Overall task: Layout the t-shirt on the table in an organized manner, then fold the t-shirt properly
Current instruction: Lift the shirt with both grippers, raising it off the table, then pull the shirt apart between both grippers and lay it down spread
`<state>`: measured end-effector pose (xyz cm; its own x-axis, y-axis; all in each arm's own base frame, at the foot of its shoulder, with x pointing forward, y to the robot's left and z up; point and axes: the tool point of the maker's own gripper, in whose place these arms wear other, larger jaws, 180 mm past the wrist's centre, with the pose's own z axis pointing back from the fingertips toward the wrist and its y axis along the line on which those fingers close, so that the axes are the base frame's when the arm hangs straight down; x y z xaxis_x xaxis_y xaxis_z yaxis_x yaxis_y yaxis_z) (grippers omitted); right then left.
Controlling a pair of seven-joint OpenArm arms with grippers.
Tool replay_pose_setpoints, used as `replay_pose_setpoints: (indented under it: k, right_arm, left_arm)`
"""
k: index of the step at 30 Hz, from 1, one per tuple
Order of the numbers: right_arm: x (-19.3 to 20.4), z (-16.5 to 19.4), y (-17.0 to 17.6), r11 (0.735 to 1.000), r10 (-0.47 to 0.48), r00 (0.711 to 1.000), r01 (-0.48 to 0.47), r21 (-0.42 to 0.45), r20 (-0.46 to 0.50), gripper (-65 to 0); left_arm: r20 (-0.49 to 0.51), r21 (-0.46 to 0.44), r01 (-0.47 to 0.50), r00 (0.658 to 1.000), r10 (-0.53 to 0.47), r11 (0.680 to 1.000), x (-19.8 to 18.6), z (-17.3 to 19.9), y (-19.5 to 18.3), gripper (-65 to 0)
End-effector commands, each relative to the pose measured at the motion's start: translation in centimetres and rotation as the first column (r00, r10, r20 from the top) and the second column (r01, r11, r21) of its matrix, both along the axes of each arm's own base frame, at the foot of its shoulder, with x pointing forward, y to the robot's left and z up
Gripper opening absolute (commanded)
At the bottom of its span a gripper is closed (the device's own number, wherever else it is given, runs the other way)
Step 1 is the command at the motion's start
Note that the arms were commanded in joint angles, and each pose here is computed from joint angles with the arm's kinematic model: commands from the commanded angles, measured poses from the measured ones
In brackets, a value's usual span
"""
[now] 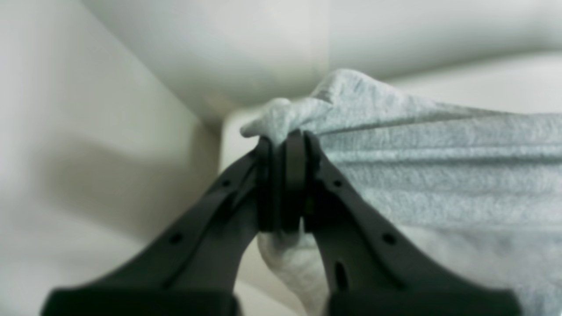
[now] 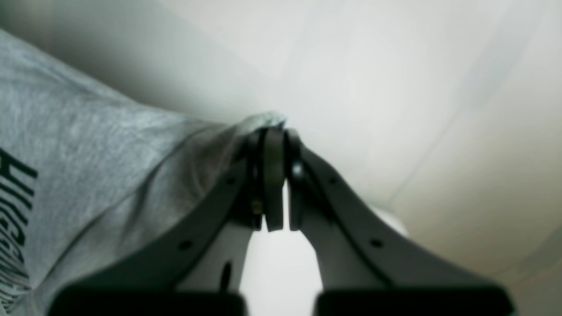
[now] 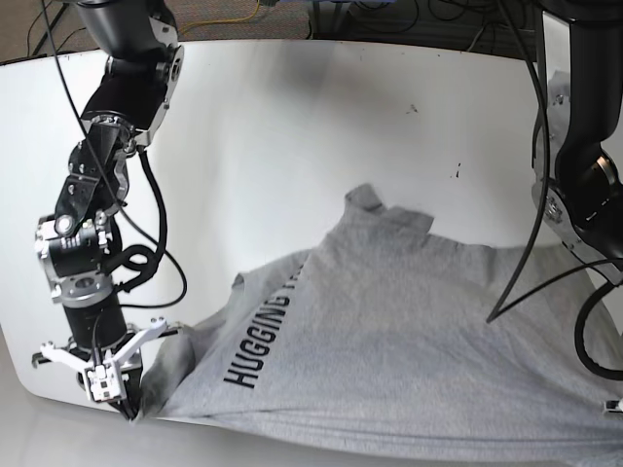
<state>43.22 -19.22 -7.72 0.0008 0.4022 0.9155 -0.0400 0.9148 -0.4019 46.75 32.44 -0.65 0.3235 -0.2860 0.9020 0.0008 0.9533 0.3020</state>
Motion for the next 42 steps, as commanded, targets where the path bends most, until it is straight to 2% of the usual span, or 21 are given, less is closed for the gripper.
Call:
replay_pose_setpoints:
  k: [1, 12, 17, 21, 28, 33, 38, 42]
  right_arm:
    - [0.1, 4.7, -0.9, 0.999, -0.028, 0.994, 0.033, -0.043, 0.107, -65.0]
    - [1.0, 15.3, -0.3, 0.986, -0.004, 0.96, 0.051, -0.159, 0.28, -65.0]
    - [1.1, 18.9, 0.2, 0.976, 0.013, 0.944, 0.06, -0.209, 0.33, -65.0]
    - [1.3, 20.1, 0.1, 0.972, 0.012, 0.94, 0.069, -0.223, 0.342, -64.8]
    - [1.0, 19.8, 0.1, 0.964, 0.016, 0.942, 0.075, -0.255, 0.337, -64.8]
    - [0.4, 17.1, -0.1, 0.958, 0.011, 0.954, 0.076, -0.277, 0.299, -64.8]
    - [-0.3, 12.2, -0.2, 0.957, 0.01, 0.976, 0.054, -0.285, 0.218, -64.8]
    - [-0.4, 7.7, -1.4, 0.964, -0.021, 0.992, 0.053, -0.259, 0.126, -64.8]
  left_arm:
    - [0.095, 0.015, -0.036, 0.995, 0.035, 0.999, -0.7, 4.4, 1.0, -65.0]
    - [0.267, 0.003, -0.03, 0.963, 0.028, 1.0, -1.8, 12.8, 0.9, -65.0]
    - [0.291, -0.016, -0.011, 0.957, 0.015, 1.0, -1.7, 14.6, 0.8, -65.0]
    - [0.285, -0.027, 0.004, 0.959, 0.004, 1.0, -1.3, 14.8, 0.7, -65.0]
    - [0.255, -0.028, 0.006, 0.967, 0.001, 1.0, -0.8, 13.3, 0.6, -65.0]
    - [0.207, -0.02, -0.003, 0.978, 0.007, 1.0, -0.5, 10.6, 0.7, -65.0]
    - [0.157, 0.003, -0.009, 0.988, 0.008, 1.0, -0.7, 6.9, 0.2, -65.0]
    - [0.121, 0.02, 0.009, 0.993, -0.012, 1.0, -1.0, 3.9, -0.4, -65.0]
